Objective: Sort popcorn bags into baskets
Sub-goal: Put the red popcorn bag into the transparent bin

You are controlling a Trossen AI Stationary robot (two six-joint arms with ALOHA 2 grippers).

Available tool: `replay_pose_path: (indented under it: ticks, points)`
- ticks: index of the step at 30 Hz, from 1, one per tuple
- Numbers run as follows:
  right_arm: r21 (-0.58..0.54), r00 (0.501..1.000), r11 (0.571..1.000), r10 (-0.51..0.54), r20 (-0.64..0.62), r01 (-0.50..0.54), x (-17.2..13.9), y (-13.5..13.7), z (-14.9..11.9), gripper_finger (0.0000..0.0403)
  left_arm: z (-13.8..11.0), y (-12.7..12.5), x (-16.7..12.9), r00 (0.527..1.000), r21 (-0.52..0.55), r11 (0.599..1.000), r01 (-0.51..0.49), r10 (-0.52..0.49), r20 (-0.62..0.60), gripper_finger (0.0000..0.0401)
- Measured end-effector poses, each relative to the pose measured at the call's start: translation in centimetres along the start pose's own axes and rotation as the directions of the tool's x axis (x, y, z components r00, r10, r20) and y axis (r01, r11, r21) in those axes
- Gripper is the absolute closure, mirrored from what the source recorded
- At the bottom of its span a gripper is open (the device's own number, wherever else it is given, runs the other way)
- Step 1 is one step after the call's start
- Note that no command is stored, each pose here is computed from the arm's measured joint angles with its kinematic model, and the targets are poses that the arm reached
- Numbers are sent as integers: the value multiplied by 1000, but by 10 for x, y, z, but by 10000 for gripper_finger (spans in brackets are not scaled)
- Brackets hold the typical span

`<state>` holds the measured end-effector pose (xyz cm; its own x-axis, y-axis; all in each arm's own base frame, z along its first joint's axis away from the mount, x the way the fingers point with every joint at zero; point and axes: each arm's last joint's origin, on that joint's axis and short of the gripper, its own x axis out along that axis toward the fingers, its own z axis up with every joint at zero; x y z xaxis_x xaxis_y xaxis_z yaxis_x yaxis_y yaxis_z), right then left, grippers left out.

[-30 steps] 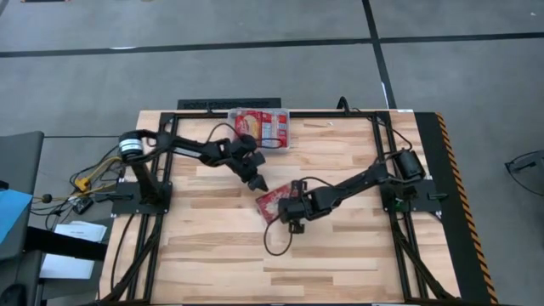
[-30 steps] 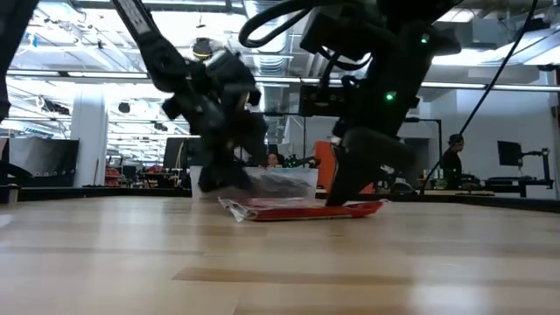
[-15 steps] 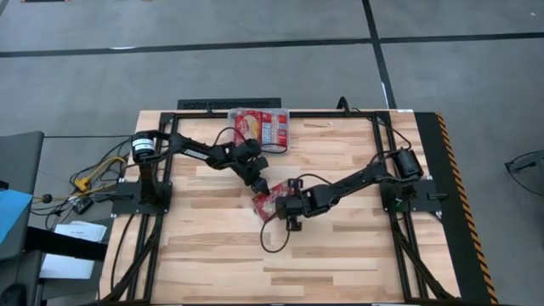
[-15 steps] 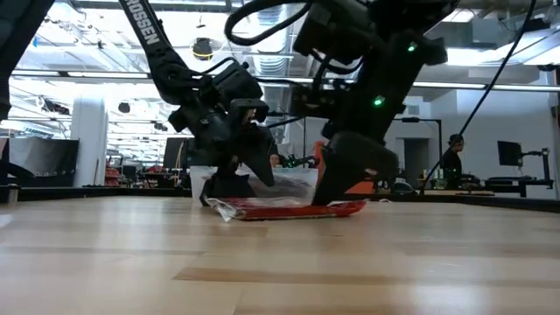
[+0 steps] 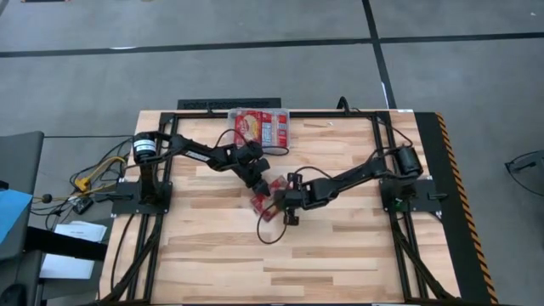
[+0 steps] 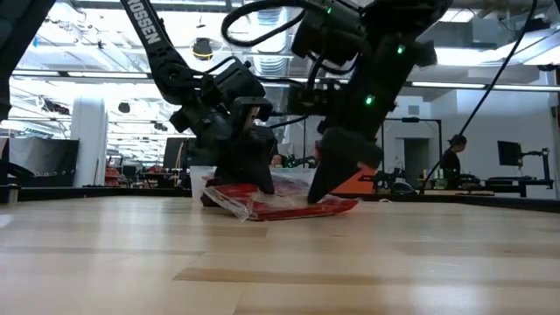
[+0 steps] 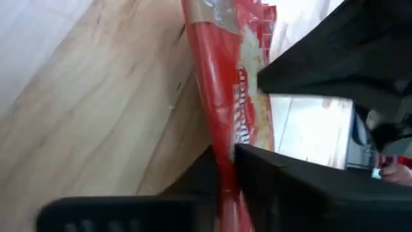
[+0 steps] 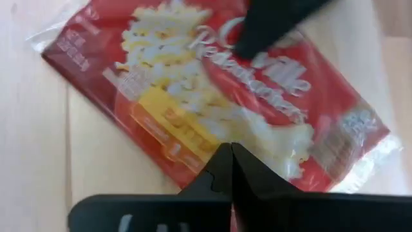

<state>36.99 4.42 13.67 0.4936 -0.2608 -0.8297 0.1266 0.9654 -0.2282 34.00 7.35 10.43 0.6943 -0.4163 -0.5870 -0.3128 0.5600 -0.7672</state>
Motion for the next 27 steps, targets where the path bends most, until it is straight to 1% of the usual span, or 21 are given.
replay_pose_path:
  ticks: [1,2,5,7,9,12,16,18,19,20,22,25,27]
  points:
    - [6,1000,1000,1,1,-1,-7,-1,1,386,1,0,-1,1000,-10,1000,3,-3,1,378]
    - [17,1000,1000,-4,4,4,-16,-3,2,382,2,-1,-2,1000,-20,1000,6,-6,6,386]
    - [74,999,996,-43,6,42,-50,-12,4,375,4,-4,-9,1000,-42,999,16,-15,21,387]
    - [107,997,992,-72,8,71,-76,-18,3,375,4,-9,-16,999,-83,996,34,-34,8,394]
    - [144,993,984,-110,44,103,-105,-24,2,379,4,-16,-23,999,-89,995,48,-47,18,395]
    - [223,977,962,-185,105,158,-148,-34,-4,387,13,-36,-43,991,-64,992,107,-101,91,397]
    - [343,950,916,-274,148,210,-189,-51,-17,389,18,-62,-72,967,-33,992,126,-115,227,398]
    - [389,937,891,-313,154,234,-202,-59,-22,383,24,-75,-91,933,15,993,119,-117,340,399]
    - [415,929,878,-330,165,238,-207,-63,-24,379,27,-79,-102,911,31,995,95,-99,401,399]
    - [434,923,868,-344,175,241,-210,-67,-24,374,31,-80,-112,884,41,997,61,-73,462,399]
    - [453,917,857,-356,182,243,-215,-73,-26,368,42,-80,-132,813,30,999,-18,-3,583,399]
    - [477,912,843,-371,177,250,-217,-80,-26,367,63,-78,-161,714,17,995,-94,55,698,399]
    - [482,911,838,-375,173,254,-216,-82,-26,371,76,-69,-176,671,-19,990,-138,108,734,400]
